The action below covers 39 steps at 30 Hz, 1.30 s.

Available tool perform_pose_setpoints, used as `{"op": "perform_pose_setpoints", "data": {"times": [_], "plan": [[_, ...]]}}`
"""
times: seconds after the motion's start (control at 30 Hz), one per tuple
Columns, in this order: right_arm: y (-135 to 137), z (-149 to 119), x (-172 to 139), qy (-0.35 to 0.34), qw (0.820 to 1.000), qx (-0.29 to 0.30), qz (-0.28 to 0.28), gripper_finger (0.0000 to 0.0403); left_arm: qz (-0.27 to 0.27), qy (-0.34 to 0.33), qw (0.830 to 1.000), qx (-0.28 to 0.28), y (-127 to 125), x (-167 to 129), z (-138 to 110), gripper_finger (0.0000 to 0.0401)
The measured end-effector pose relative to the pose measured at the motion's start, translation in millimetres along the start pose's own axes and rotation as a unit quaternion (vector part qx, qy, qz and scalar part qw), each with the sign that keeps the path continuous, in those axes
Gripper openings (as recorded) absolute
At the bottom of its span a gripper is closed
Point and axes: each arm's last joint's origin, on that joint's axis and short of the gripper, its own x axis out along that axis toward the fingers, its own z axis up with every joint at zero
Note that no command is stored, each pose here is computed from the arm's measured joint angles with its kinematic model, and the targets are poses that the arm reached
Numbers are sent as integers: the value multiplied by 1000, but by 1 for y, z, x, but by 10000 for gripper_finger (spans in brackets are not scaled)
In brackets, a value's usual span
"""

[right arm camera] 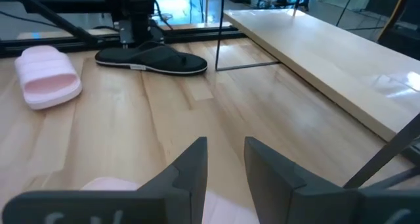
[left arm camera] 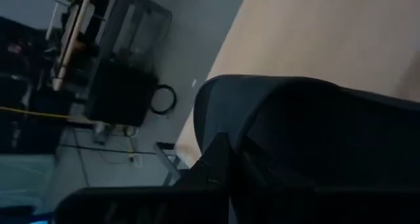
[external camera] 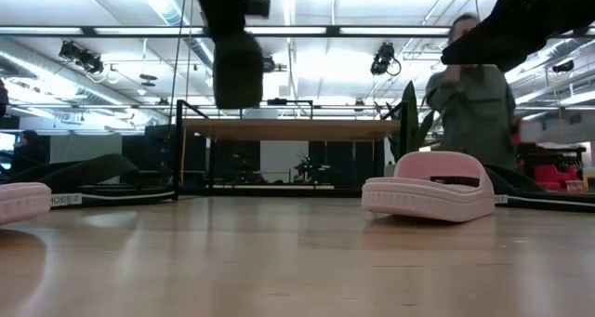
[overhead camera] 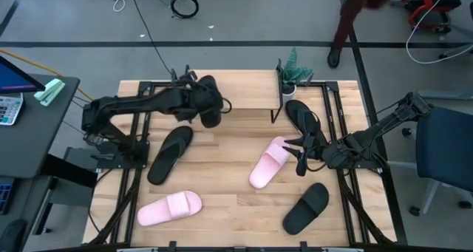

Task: Pick and place slides into the shelf
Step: Put the center black slide on the shelf

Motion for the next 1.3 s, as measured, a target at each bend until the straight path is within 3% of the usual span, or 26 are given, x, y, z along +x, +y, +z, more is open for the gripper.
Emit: {"op": "perform_pose_setpoints", "data": {"times": [0.3,0.53,0.97,1.3], "plan": [[0,0,0,0,1000,0,1,107,47,-12,994,99,4,55,-9,12],[0,-1,0,4,1000,8,0,107,26,14,996,87,30,82,-19,12],[0,-1,0,7,1000,18,5,107,5,42,993,111,48,100,-31,23],[0,-1,0,7,1000,18,6,107,-1,57,991,123,48,101,-35,93]]}}
